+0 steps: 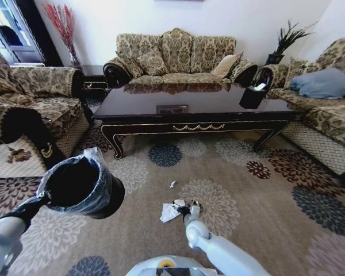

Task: Move to the front of the table and pick up the trash from the floor, then place it into the trash bin.

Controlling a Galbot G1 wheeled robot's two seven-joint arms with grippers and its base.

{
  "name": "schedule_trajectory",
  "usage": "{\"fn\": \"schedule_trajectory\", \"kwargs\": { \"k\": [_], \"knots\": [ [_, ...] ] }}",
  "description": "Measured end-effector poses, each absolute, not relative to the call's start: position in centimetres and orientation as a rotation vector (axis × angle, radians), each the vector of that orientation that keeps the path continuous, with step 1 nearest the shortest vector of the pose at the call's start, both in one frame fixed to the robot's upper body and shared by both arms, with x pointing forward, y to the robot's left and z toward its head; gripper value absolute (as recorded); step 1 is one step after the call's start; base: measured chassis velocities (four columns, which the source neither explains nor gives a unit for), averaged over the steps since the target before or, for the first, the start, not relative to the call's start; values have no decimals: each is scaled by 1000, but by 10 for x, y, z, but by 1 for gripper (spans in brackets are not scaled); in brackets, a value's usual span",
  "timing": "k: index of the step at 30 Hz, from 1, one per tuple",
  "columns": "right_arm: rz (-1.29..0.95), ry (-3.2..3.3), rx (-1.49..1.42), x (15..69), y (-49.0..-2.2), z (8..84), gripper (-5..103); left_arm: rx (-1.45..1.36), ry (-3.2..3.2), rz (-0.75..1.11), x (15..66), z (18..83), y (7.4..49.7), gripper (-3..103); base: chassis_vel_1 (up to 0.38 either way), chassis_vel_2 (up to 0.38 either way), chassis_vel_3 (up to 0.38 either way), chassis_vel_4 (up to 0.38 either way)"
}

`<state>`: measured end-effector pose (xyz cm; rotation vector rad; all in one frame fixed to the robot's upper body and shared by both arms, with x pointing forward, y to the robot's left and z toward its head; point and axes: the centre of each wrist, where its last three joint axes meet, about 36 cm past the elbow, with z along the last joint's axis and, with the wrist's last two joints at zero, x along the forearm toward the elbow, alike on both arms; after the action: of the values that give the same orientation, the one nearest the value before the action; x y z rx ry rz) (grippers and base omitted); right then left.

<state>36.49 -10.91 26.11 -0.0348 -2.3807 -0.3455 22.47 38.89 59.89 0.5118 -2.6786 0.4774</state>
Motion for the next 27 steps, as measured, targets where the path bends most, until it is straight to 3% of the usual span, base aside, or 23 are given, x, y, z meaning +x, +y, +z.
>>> {"fn": "schedule_trajectory", "kwargs": {
  "k": [13,25,27],
  "knots": [
    [-416,-2328,-148,385,-87,234,100,512,-2677,477,229,597,394,5,0,0,0,0],
    [-317,-2312,-168,377,-94,201,101,503,-2676,478,229,597,394,5,0,0,0,0],
    [-309,-2313,-165,377,-94,200,97,503,-2676,479,229,597,394,5,0,0,0,0]
  ]
}}
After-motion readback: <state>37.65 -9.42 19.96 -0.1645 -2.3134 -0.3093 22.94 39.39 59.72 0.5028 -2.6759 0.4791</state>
